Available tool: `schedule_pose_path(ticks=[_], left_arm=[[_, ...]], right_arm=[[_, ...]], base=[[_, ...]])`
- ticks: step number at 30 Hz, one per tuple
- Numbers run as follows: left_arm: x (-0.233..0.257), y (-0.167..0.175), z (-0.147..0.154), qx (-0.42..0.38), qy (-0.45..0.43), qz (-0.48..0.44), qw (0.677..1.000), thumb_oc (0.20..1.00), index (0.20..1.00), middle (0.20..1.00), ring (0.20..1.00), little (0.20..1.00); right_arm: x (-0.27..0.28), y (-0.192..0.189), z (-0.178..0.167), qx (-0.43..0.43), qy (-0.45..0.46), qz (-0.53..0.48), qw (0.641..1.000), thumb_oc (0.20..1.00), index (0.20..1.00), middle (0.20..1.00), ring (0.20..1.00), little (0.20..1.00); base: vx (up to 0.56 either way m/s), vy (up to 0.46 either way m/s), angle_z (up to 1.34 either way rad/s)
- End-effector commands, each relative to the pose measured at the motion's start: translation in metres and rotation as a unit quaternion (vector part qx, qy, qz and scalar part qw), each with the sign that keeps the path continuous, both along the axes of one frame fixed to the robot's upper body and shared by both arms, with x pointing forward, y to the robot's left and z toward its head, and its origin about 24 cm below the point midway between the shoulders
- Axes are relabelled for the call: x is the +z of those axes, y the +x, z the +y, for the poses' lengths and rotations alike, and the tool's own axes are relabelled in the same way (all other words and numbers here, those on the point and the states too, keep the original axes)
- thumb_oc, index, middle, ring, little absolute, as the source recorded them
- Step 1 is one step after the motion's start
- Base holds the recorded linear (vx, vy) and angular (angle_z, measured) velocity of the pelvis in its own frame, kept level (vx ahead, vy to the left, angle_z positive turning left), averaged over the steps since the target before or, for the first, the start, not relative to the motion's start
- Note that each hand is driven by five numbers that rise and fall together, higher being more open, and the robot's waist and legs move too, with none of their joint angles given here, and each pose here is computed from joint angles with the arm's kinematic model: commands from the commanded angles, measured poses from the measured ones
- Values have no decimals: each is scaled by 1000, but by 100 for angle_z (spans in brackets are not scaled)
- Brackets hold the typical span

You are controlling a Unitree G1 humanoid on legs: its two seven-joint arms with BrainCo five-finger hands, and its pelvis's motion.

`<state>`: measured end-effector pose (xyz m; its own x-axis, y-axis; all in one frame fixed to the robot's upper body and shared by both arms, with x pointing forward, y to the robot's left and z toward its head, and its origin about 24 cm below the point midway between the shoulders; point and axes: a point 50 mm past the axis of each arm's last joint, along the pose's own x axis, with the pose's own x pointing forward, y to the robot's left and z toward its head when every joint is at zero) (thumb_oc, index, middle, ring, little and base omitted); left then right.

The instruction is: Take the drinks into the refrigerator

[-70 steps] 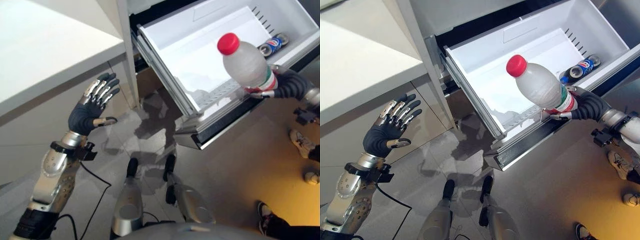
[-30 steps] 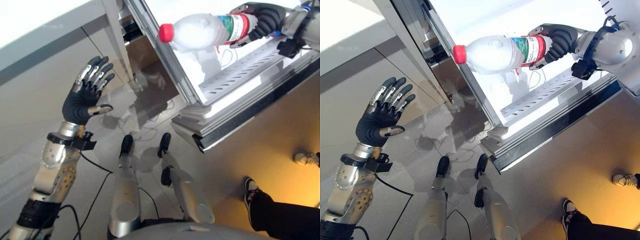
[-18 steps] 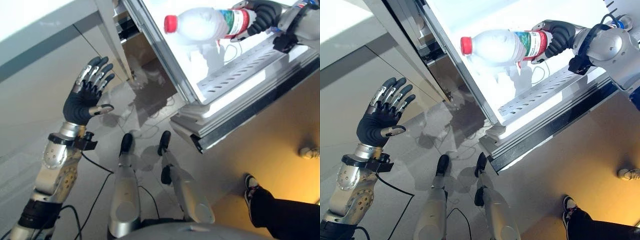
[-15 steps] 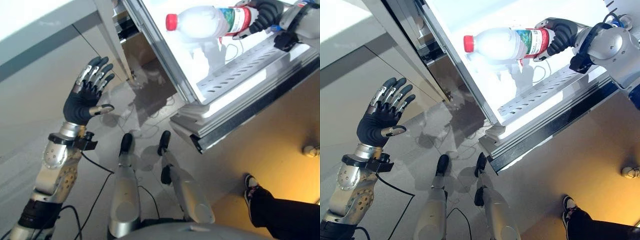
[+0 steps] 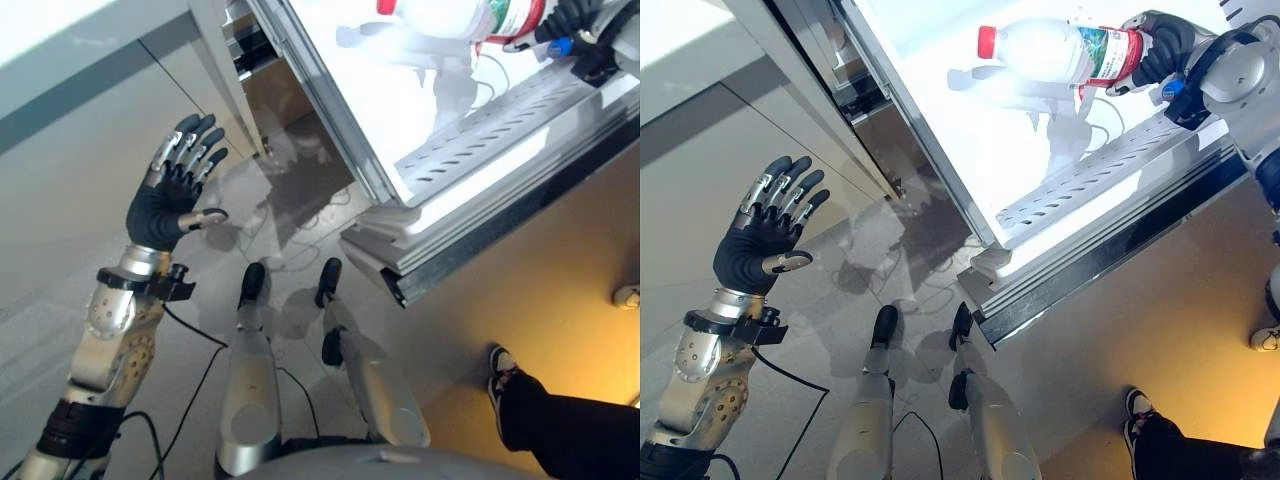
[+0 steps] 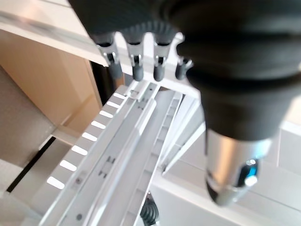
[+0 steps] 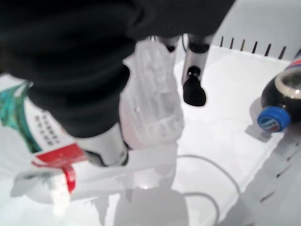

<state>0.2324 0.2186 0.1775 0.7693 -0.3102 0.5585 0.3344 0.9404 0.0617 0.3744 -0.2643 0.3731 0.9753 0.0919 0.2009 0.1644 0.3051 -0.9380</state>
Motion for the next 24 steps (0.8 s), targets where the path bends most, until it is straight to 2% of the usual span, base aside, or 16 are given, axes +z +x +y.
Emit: schedule_pose_path(ticks=[1, 17, 18, 19, 24], left_arm=[[30, -24, -9, -29, 32, -80, 996, 1000, 1000, 1000, 1000, 1000], [28, -24, -7, -21, 30, -74, 997, 1000, 1000, 1000, 1000, 1000], [28, -24, -8, -22, 31, -75, 996, 1000, 1000, 1000, 1000, 1000], [28, -24, -8, -23, 32, -75, 996, 1000, 1000, 1000, 1000, 1000], [28, -23, -7, -21, 32, -74, 997, 1000, 1000, 1000, 1000, 1000]], right_arm=[[101, -45, 4, -3, 20, -175, 984, 200, 200, 200, 200, 200], [99, -35, 22, -7, -20, -168, 986, 200, 200, 200, 200, 200], [99, -35, 23, -9, -24, -168, 986, 573, 573, 573, 573, 573], [99, -34, 23, -10, -26, -166, 986, 1000, 1000, 1000, 1000, 1000], [101, -34, 26, -6, -23, -170, 985, 1000, 1000, 1000, 1000, 1000]], base=[[0, 0, 0], [0, 0, 0], [0, 0, 0], [0, 0, 0], [0, 0, 0]])
